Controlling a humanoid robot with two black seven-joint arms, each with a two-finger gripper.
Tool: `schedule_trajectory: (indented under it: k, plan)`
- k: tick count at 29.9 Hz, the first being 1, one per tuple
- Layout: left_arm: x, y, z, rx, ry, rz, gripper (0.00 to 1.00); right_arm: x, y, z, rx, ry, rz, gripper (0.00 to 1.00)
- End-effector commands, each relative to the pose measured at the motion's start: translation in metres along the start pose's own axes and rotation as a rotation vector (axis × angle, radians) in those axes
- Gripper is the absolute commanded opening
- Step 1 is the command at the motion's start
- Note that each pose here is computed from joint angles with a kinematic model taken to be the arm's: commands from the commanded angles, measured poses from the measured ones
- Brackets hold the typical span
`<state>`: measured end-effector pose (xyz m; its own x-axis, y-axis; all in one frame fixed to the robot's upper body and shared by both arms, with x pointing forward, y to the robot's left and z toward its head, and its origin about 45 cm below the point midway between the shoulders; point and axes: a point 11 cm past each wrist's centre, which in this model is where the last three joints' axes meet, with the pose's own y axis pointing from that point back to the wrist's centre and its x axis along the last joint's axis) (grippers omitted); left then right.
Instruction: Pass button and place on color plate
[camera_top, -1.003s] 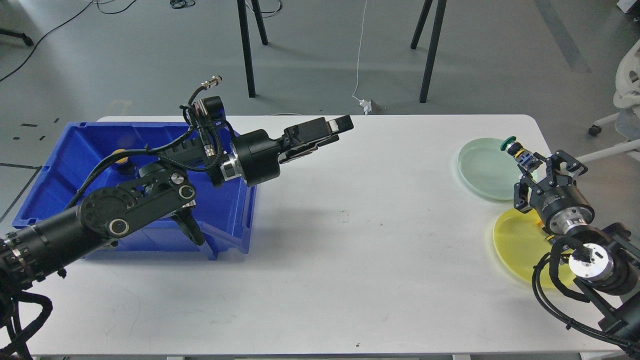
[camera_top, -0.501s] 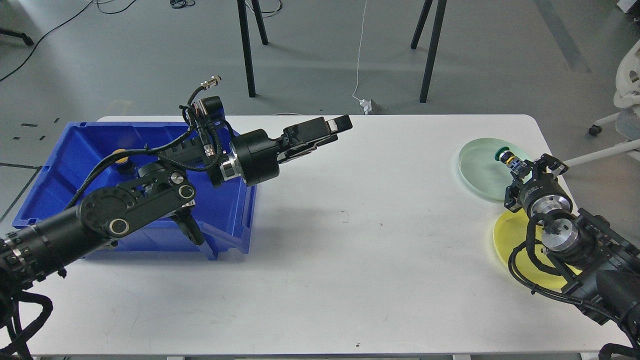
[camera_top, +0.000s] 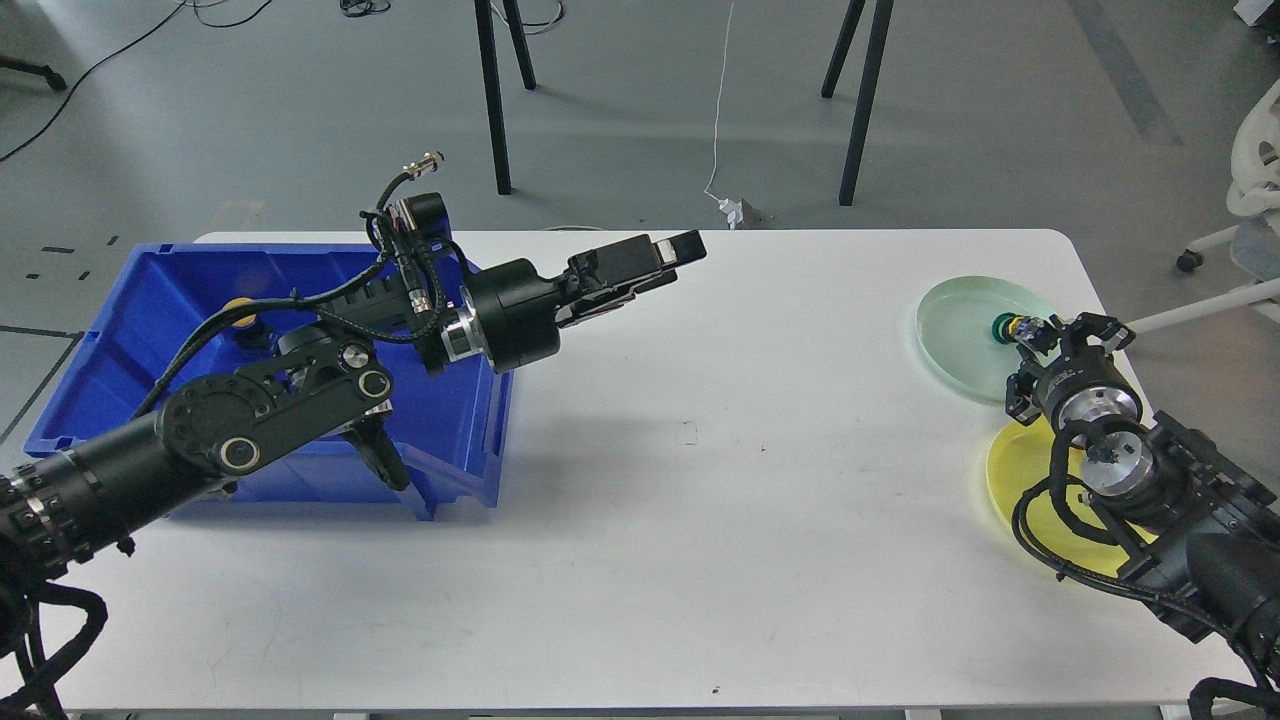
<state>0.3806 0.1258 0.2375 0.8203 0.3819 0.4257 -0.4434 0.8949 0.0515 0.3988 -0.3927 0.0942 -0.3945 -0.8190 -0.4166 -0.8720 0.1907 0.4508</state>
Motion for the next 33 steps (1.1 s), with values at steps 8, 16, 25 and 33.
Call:
schedule_trajectory:
  k: [8, 16, 25, 33]
  plan:
    - [0.0, -0.001, 0.001, -0.002, 0.0, 0.004, 0.79, -0.013, -0.002, -0.006, 0.013, -0.012, -0.03, 0.71]
    - [0.08, 0.032, -0.006, -0.059, 0.244, 0.343, 0.82, -0.117, 0.008, -0.046, 0.093, -0.049, -0.312, 0.98]
    - [0.143, 0.115, -0.011, -0.177, 0.485, 0.526, 0.83, -0.239, 0.076, -0.084, 0.22, -0.096, -0.805, 0.98]
    - [0.164, 0.162, -0.029, -0.249, 0.588, 0.737, 0.84, -0.244, 0.09, -0.085, 0.228, -0.141, -0.984, 0.98]
